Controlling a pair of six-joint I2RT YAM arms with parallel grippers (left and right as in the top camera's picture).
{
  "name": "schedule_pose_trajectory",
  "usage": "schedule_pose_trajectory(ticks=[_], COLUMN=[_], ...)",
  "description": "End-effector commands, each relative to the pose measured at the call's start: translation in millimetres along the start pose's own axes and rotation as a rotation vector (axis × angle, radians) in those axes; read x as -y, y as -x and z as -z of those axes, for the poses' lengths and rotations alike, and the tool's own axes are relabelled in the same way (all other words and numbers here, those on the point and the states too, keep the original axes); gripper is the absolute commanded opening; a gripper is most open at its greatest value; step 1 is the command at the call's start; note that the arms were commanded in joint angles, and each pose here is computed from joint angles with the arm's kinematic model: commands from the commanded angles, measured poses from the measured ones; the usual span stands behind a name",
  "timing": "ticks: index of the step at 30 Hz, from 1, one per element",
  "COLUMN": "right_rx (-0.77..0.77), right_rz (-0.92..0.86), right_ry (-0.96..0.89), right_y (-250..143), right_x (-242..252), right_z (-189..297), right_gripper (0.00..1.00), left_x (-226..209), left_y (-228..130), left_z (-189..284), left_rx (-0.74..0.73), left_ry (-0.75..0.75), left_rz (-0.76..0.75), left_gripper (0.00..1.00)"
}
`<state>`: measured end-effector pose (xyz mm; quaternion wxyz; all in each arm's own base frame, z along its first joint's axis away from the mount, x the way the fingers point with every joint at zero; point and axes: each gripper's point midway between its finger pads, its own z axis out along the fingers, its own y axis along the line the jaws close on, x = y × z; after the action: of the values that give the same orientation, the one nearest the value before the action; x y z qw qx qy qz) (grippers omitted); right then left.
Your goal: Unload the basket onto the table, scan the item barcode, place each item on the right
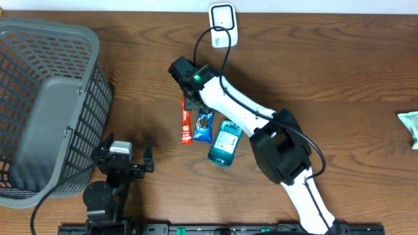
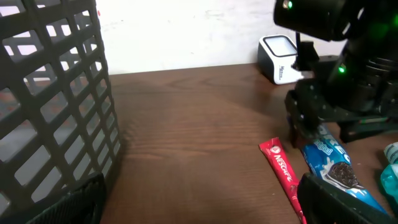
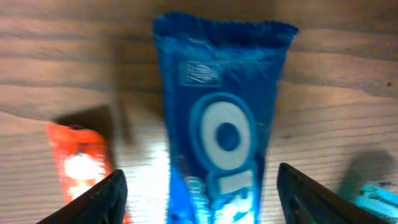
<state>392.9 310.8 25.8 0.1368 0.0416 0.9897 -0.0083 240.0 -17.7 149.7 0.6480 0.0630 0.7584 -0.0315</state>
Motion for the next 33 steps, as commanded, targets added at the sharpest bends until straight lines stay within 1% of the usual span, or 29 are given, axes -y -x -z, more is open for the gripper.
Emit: schedule_pose_trajectory(ticks=[1, 7, 11, 13, 16, 17, 19, 23, 24, 26, 27, 30, 33], right_rx=[0.070, 0.052, 0.049, 0.027, -0.002, -0.012, -0.027, -0.018, -0.025, -0.052, -0.067, -0.157, -0.277], right_rz=[-0.028, -0.016, -0.010, -0.002, 0.008, 0.010, 0.011, 0.002, 0.005, -0.011, -0.028, -0.045, 0.012], right_ry=[0.003, -0.037, -0.103, -0.129, -0.164, -0.175, -0.205, -0.307, -0.325, -0.364, -0.387, -0.382, -0.246], right_y=[9.5, -3.4, -10.9, -17.2, -25.4, -28.5, -33.4, -34.9, -36.2, -42.1, -45.8, -58.7, -65.1], right_x=[-9.7, -10.4, -2.8, 1.1, 7.5, 9.6, 15.8, 37.2, 41.5, 51.9, 57.5, 62.2, 43.6], right_z=[12.7, -1.4, -19.8, -31.9, -46.7, -50.8, -54.3, -47.6, -45.8, -42.7, -40.5, -37.0, -32.3], right_gripper=[0.70, 0.65, 0.61, 0.60, 0.57, 0.54, 0.44, 0.27, 0.20, 0.04, 0.01, 0.01, 0.01], left_x=[0.0, 0.5, 0.5, 0.5, 0.5, 0.5, 0.5, 0.5, 0.5, 0.5, 0.5, 0.5, 0.5], left_y=[-9.6, -17.2, -17.2, -17.2, -17.2, -17.2, -17.2, -17.2, -17.2, -17.2, -17.2, -17.2, -17.2], left_z=[-0.4, -0.1, -0.1, -0.1, -0.1, -0.1, -0.1, -0.1, -0.1, -0.1, -0.1, -0.1, -0.1], left_rx=[-0.033, -0.064, -0.064, -0.064, -0.064, -0.064, -0.064, -0.064, -0.064, -0.064, -0.064, -0.064, -0.064], left_ry=[0.002, 0.000, 0.000, 0.000, 0.000, 0.000, 0.000, 0.000, 0.000, 0.000, 0.000, 0.000, 0.000], left_rz=[-0.007, -0.001, -0.001, -0.001, -0.001, -0.001, -0.001, -0.001, -0.001, -0.001, -0.001, -0.001, -0.001], left_gripper=[0.98, 0.98, 0.98, 0.98, 0.98, 0.98, 0.98, 0.98, 0.98, 0.98, 0.98, 0.98, 0.98])
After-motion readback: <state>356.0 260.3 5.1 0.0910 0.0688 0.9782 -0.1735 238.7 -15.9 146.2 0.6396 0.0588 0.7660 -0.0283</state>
